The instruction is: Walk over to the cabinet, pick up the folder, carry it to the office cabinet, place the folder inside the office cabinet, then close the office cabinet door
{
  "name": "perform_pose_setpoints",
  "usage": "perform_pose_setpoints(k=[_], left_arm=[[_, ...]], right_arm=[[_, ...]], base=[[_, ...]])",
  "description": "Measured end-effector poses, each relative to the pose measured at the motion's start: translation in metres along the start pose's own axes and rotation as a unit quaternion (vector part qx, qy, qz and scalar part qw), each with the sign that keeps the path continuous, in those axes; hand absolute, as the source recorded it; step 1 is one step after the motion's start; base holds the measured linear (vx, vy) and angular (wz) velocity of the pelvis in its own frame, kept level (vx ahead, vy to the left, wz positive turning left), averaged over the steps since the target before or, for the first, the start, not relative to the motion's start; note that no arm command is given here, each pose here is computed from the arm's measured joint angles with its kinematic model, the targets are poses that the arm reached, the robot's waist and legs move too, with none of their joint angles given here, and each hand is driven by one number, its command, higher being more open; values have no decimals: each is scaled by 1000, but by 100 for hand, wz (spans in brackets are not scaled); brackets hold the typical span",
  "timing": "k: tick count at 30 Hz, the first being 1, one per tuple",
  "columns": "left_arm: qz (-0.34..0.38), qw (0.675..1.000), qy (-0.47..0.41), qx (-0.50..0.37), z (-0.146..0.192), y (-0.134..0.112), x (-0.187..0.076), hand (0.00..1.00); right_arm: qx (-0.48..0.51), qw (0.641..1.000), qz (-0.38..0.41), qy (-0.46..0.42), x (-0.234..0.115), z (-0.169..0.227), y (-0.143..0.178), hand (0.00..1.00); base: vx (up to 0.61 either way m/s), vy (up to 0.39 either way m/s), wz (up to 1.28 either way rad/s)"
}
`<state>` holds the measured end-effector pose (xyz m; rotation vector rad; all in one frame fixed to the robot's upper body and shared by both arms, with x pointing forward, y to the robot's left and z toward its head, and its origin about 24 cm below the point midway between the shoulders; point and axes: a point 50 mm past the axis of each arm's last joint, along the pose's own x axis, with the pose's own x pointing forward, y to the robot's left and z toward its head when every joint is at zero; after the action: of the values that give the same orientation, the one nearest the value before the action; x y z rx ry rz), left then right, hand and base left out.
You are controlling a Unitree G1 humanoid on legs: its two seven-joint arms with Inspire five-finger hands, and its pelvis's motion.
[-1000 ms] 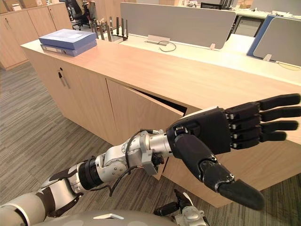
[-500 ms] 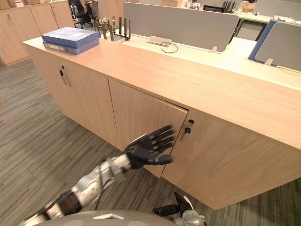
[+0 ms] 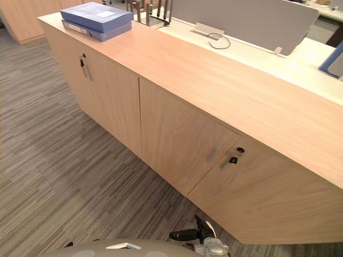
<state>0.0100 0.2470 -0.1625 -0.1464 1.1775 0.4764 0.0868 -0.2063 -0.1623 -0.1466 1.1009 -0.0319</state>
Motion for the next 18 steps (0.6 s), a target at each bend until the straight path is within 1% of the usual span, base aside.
perform_pose_setpoints(k=[2, 4, 6, 7, 9, 12, 15, 18], left_arm=[[-2, 1000, -1, -8, -3, -6, 0, 100], [-11, 999, -5, -32, -3, -16, -1, 100], [-19, 999, -5, -35, -4, -25, -1, 100], [-20, 999, -6, -33, -5, -25, -1, 100], [-22, 999, -8, -24, -3, -27, -1, 100], [-25, 999, -21, 29, 2, -29, 0, 100], [-33, 997, -27, 56, 6, -32, 1, 100], [-31, 998, -28, 53, 6, -32, 1, 100]], right_arm=[[8, 1000, -6, -2, -1, 0, -2, 100], [9, 1000, -15, 3, -2, -5, -5, 100], [9, 1000, -17, 8, -3, -8, -5, 100], [9, 1000, -18, 13, -4, -11, -5, 100], [10, 1000, -18, 18, -4, -14, -5, 100], [8, 1000, -19, 20, -4, -14, -5, 100], [3, 1000, -20, 21, -4, -13, -5, 100], [-4, 1000, -19, 22, -3, -12, -5, 100]], base=[[-34, -3, 4], [-47, -3, 5], [-33, -8, 7], [-22, -13, 7], [0, 0, 0], [0, 0, 0], [0, 0, 0], [35, -23, -1]])
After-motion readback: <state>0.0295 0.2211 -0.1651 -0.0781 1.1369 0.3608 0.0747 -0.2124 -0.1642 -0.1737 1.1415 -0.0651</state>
